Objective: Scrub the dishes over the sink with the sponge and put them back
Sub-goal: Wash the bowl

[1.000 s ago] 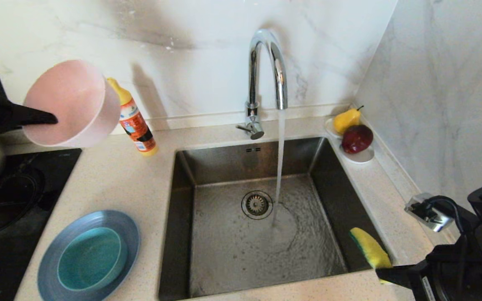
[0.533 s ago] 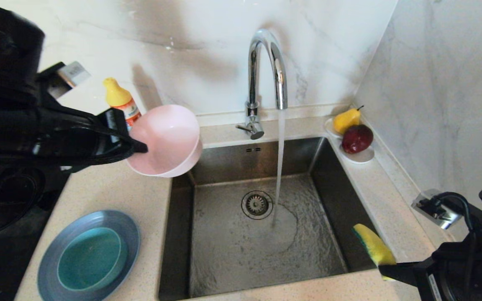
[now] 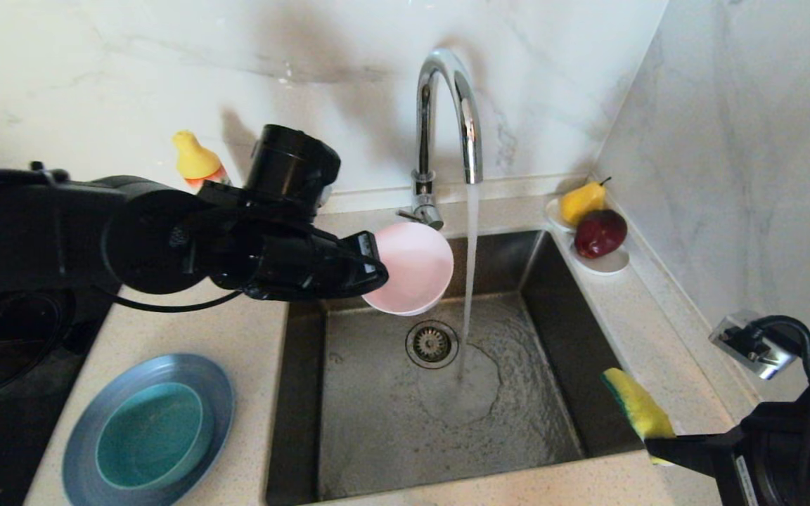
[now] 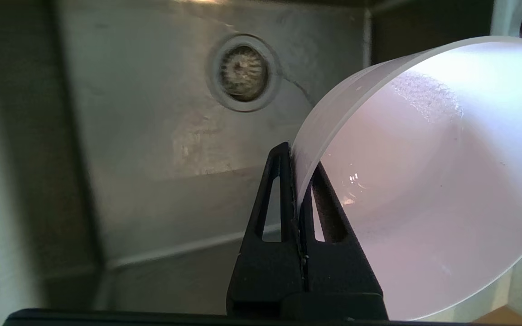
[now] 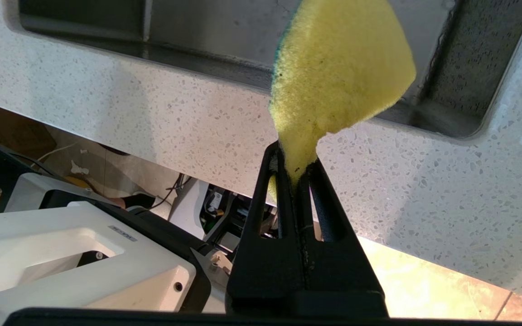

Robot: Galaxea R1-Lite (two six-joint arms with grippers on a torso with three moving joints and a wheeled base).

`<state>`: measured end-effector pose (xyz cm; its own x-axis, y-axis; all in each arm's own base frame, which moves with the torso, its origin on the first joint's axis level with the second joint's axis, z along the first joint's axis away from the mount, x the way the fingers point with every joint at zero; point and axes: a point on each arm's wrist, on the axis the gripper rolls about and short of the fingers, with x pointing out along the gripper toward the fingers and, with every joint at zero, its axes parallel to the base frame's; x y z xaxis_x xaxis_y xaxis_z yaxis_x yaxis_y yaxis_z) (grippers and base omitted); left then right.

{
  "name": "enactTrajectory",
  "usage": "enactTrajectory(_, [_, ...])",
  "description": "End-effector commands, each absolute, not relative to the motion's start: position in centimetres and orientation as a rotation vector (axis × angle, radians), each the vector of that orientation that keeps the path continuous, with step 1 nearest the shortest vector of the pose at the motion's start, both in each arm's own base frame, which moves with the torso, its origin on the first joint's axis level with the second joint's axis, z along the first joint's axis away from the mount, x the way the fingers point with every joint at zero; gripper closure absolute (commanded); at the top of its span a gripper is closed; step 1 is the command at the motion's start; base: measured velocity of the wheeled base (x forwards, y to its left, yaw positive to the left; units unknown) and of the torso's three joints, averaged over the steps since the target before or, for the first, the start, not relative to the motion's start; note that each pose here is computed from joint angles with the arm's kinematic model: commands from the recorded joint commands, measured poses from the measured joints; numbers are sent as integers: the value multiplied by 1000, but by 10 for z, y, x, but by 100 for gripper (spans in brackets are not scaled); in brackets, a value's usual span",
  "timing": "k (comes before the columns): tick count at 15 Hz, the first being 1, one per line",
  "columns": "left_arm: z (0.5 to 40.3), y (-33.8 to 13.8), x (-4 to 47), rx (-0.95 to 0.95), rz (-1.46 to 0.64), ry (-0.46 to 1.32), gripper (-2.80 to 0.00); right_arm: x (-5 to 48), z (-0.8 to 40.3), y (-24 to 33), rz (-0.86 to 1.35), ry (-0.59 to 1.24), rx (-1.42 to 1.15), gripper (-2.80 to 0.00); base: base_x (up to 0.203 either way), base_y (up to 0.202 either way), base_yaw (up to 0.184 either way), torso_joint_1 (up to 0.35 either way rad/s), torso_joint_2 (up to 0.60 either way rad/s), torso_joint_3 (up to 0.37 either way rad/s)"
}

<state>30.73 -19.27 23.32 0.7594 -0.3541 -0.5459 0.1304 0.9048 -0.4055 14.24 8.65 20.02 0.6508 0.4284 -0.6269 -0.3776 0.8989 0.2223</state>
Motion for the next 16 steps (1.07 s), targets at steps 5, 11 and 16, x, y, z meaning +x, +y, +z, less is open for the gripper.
enactTrajectory(5, [186, -241, 338, -329, -288, 747, 0, 136, 204, 83, 470, 707, 82, 0, 0, 0, 0, 0, 0, 0])
enactTrajectory(11, [173, -261, 362, -367, -287, 732, 0, 136, 203, 83, 469, 712, 83, 0, 0, 0, 0, 0, 0, 0])
enactTrajectory(16, [171, -264, 365, -381, -283, 734, 0, 135, 204, 83, 471, 705, 86, 0, 0, 0, 0, 0, 0, 0])
